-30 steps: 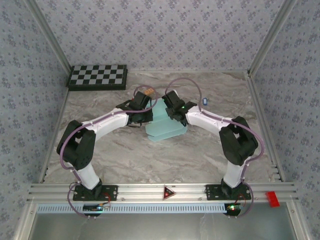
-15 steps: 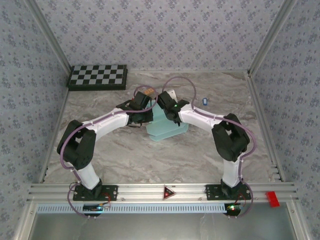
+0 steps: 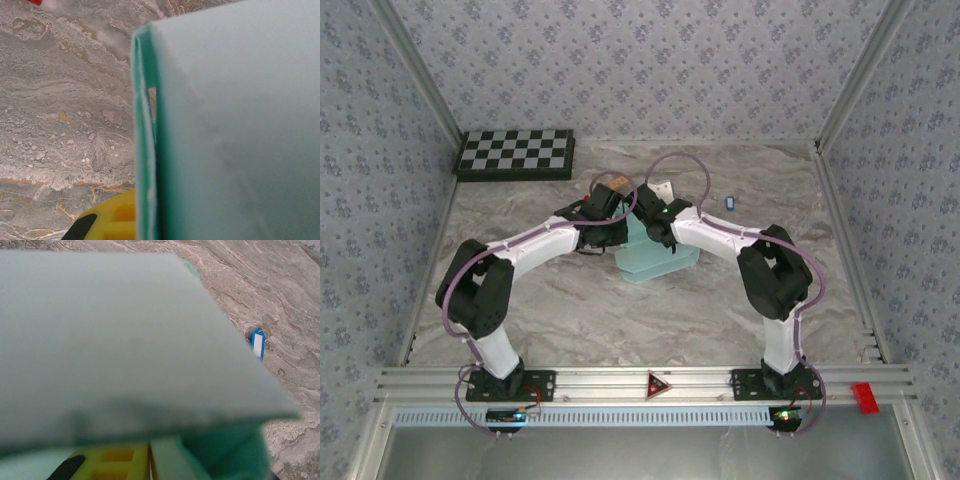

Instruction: Fold the paper box

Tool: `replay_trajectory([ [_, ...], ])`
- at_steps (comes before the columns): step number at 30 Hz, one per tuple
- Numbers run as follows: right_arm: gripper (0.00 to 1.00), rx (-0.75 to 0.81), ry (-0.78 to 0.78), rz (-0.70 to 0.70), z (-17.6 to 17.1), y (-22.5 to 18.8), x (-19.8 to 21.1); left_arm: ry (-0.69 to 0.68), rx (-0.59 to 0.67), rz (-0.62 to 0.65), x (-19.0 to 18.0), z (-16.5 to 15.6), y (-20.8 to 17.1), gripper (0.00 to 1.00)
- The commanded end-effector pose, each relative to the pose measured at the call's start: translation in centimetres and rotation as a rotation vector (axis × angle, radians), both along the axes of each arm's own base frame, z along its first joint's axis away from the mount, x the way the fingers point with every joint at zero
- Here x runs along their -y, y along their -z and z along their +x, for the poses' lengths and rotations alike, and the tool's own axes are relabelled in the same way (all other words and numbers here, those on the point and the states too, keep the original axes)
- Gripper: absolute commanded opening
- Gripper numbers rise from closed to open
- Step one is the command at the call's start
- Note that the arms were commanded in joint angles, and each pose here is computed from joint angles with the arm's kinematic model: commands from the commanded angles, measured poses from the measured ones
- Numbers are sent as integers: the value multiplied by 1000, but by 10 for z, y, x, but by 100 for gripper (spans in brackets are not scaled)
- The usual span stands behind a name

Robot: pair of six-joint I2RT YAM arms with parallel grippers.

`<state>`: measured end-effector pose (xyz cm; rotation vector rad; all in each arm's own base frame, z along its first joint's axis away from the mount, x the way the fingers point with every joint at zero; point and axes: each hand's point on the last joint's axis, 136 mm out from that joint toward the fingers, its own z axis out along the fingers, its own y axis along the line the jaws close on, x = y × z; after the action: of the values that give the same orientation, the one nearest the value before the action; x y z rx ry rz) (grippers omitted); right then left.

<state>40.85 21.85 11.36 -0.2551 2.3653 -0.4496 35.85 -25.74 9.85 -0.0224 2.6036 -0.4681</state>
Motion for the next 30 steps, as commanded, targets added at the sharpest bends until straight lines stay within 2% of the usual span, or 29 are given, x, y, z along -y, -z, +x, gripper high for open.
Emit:
replay_trajectory([
  [1, 17, -58, -27, -80, -4, 20, 18, 17, 36, -22, 6, 4, -20, 0],
  [6, 18, -52, -62, 56, -3, 18, 6, 19, 33, -25, 7, 4, -20, 0],
  [30, 23, -73, -36, 224, 4, 25, 5, 23, 36, -28, 7, 3, -21, 0],
])
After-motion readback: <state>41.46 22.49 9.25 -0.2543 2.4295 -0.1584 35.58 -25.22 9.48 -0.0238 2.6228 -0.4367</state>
